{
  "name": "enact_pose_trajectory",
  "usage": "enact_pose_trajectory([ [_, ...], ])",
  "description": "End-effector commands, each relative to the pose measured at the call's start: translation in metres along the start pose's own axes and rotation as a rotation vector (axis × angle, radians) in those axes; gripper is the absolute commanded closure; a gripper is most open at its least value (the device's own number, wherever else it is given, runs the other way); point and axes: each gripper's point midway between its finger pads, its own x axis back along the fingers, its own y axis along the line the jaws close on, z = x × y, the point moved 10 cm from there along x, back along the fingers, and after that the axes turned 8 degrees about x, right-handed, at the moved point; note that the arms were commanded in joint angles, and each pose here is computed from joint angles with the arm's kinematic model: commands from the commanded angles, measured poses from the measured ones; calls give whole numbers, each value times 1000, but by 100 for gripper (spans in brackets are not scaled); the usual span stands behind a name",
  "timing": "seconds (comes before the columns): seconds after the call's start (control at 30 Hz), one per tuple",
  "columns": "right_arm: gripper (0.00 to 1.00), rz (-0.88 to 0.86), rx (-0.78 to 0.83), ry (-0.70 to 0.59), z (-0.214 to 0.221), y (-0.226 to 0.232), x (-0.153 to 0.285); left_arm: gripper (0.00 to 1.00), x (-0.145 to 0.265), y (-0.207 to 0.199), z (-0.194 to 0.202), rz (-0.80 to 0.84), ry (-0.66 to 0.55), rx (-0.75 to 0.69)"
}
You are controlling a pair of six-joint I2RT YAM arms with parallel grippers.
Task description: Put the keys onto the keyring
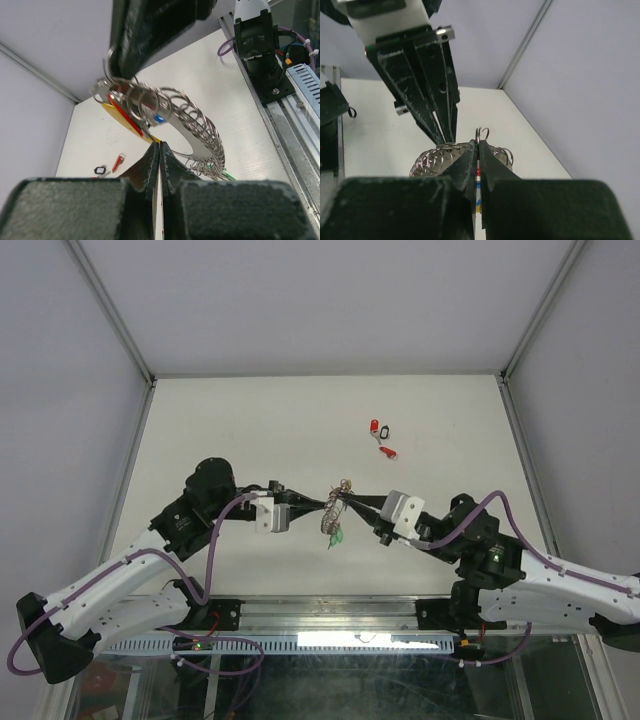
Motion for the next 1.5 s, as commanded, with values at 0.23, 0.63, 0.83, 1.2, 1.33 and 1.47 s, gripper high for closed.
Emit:
enact_pose_trajectory([
  [0.23,100,115,-52,-178,-29,-18,5,100,7,8,-16,-110,-55,-35],
  [0.63,100,8,74,-125,-19,-10,2,82,16,0,-44,-71,-199,-98],
  [0.83,100,-46,164,-158,-19,-7,0,82,9,-5,-41,25,-225,-70],
  [1.2,100,-94,224,-176,-19,-4,-5,82,4,-5,-34,46,-226,-46],
  [1.33,100,-106,232,-163,-17,-3,-6,82,3,-5,-34,46,-230,-51],
  [1.47,100,-112,236,-155,-17,-3,-7,82,3,-5,-34,49,-232,-53],
])
